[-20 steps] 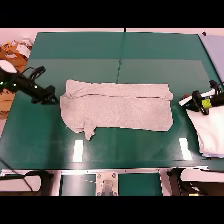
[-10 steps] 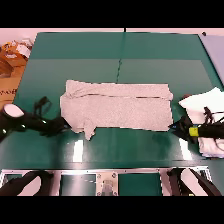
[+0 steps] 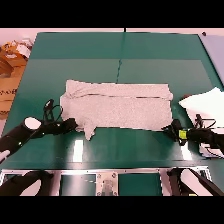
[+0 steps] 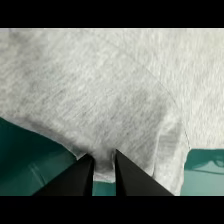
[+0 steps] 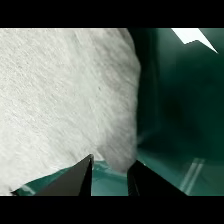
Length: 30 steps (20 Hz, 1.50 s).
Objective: Fold the shirts.
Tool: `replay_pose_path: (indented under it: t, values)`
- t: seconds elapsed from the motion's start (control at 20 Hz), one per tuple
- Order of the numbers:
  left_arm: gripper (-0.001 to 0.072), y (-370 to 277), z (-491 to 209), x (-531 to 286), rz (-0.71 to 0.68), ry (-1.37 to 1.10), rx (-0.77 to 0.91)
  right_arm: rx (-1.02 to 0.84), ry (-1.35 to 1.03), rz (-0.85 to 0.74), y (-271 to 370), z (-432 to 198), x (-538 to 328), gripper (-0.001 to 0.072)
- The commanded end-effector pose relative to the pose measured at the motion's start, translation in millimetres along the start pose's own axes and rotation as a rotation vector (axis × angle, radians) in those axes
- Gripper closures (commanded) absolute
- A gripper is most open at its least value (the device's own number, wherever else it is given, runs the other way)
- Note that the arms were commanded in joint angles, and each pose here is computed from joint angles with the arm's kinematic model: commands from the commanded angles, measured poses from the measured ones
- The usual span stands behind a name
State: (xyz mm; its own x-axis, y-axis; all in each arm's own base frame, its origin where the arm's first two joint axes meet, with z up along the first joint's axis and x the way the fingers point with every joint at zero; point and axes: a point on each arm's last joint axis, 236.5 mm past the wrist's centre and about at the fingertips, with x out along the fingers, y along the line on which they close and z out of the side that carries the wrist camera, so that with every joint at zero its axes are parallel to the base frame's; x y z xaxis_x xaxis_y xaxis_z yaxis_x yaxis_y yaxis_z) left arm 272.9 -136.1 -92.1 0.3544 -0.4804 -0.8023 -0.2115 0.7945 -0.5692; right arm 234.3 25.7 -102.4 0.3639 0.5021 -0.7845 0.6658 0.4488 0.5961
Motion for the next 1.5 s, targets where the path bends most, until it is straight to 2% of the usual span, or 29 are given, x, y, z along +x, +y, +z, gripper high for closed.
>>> replay_pose_path:
  t: [0.0,0.15,0.2,0.25,0.3,0.35,0.65,1.0,1.05,1.1,1.15,1.2,1.25,1.35,1.45]
  values:
    - [0.0528,-4,-3,5,-0.017,0.010,-0.033,-0.001,-0.007,0.039,11,7,18,0.0464]
    - [0.0531,-8,-24,3,-0.033,0.101,0.003,-0.014,-0.008,0.038,11,10,17,0.0464]
    - [0.0677,-11,-26,2,-0.040,0.112,0.025,-0.037,-0.010,0.035,11,11,17,0.0467]
    - [0.0687,-15,-23,0,-0.044,0.117,0.054,-0.054,-0.009,0.026,10,11,16,0.0545]
    - [0.0687,-20,-18,-4,-0.044,0.118,0.085,-0.072,0.007,0.014,8,9,15,0.0653]
    - [0.0687,-25,-12,-10,-0.038,0.124,0.131,-0.102,0.030,-0.006,6,6,12,0.0701]
    - [0.0687,-33,10,-62,0.121,0.227,0.341,-0.213,0.187,-0.126,13,-5,-26,0.0702]
    - [0.0684,-37,-5,-74,0.120,0.315,0.351,-0.265,0.173,-0.112,39,8,-47,0.0701]
    - [0.0512,-38,-3,-74,0.118,0.305,0.350,-0.263,0.171,-0.113,38,8,-46,0.0699]
    - [0.0179,-39,-1,-73,0.115,0.295,0.342,-0.261,0.165,-0.115,37,9,-45,0.0634]
    - [0.0062,-39,-1,-73,0.117,0.294,0.344,-0.258,0.165,-0.118,35,9,-44,0.0499]
    - [0.0068,-33,-3,-75,0.139,0.311,0.354,-0.262,0.166,-0.133,31,9,-44,0.0380]
    - [0.0068,-21,-5,-78,0.187,0.332,0.373,-0.271,0.167,-0.162,24,10,-45,0.0339]
    - [0.0068,3,0,-84,0.286,0.337,0.412,-0.271,0.166,-0.214,12,12,-48,0.0346]
    - [0.0068,-2,-14,-76,0.236,0.368,0.373,-0.260,0.165,-0.223,11,12,-48,0.0345]
